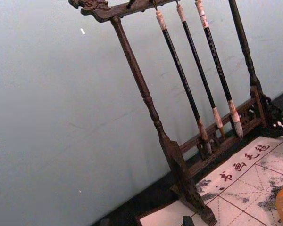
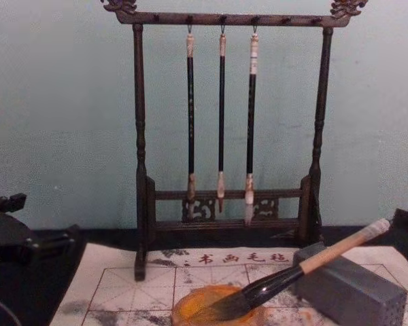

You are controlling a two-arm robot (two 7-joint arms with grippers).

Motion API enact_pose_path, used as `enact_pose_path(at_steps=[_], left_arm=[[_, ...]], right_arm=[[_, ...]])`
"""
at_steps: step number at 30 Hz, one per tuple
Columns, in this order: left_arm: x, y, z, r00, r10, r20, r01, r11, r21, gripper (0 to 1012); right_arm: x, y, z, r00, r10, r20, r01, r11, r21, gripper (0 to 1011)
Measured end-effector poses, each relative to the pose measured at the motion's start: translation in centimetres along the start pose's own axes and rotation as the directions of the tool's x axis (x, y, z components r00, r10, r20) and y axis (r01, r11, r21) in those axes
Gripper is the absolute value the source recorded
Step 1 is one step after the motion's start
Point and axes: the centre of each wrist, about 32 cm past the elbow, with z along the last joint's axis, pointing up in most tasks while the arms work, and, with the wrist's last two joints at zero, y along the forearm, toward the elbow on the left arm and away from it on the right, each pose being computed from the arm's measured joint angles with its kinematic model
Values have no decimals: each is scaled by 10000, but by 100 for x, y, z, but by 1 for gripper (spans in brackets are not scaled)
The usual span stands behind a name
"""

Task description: Pick up the brush from the inkstone, write on the paper, then place the brush back to its original position.

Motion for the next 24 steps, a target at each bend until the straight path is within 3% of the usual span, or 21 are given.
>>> enact_pose_path(at_steps=[1,2,7,10,11,15,24], left_arm=[[0,0,0,10000,0,0,0,10000,0,1001],[0,0,0,10000,0,0,0,10000,0,1001],[0,0,0,10000,0,0,0,10000,0,1001],[0,0,0,10000,0,0,0,10000,0,1001],[0,0,0,10000,0,0,0,10000,1,1001],[0,0,0,10000,1,0,-1,10000,0,1001],[0,0,0,10000,0,0,0,10000,0,1001]], right_arm=[[0,0,0,10000,0,0,0,10000,0,1000],[4,30,-2,9988,134,-466,-135,9999,-20,1002],[35,108,-15,9835,388,-1769,-408,9991,-76,1002],[60,170,-30,9613,532,-2703,-575,9983,-78,1000],[60,170,-30,9613,532,-2703,-575,9983,-78,1000],[83,227,-53,9264,642,-3709,-719,9974,-70,1002],[115,324,-95,8819,767,-4651,-929,9956,-120,1002]])
